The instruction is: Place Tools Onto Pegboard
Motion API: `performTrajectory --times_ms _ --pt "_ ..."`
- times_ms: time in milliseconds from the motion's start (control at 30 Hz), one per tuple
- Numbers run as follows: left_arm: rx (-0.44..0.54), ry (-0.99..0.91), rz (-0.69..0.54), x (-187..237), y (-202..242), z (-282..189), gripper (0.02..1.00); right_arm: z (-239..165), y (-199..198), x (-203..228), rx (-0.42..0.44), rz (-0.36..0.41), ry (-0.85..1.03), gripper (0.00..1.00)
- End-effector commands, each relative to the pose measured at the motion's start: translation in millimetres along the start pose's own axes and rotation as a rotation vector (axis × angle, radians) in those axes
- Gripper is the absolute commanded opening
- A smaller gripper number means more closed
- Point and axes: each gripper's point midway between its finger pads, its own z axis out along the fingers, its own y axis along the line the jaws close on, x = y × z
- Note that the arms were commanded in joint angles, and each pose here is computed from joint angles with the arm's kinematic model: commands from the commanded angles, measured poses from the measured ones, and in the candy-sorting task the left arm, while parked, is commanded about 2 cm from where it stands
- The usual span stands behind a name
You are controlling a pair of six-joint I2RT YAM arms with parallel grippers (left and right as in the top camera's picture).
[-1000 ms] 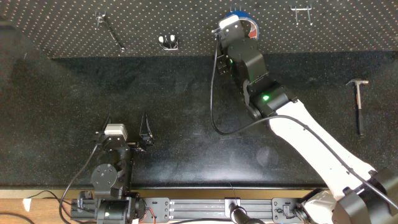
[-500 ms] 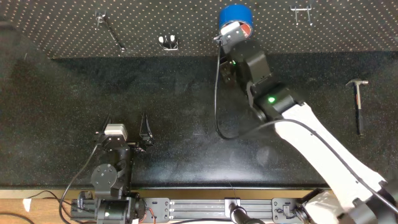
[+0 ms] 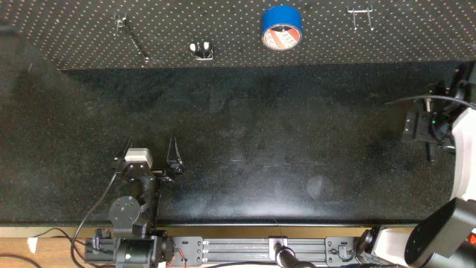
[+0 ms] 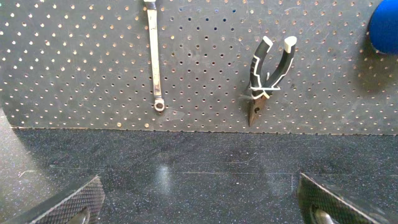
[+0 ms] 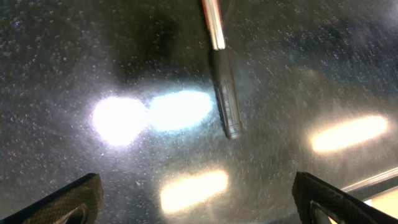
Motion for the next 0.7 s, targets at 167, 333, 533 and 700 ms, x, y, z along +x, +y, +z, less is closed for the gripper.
performTrajectory --times_ms 167,333,533,700 --pt "0.011 0.004 -0.001 2 -2 0 0.993 55 -11 5 -0.194 -0.187 0.063 0.993" --pt "0.011 0.004 -0.001 2 -2 0 0.993 62 -15 6 -0.177 -0.205 0.082 0.993" --pt "0.011 0.004 -0.001 2 -2 0 0.993 78 -41 10 -0.162 -0.258 0.08 0.993" --pt "0.011 0.004 -0.001 2 -2 0 0.993 91 -37 6 -0.188 -0.28 0.076 0.993"
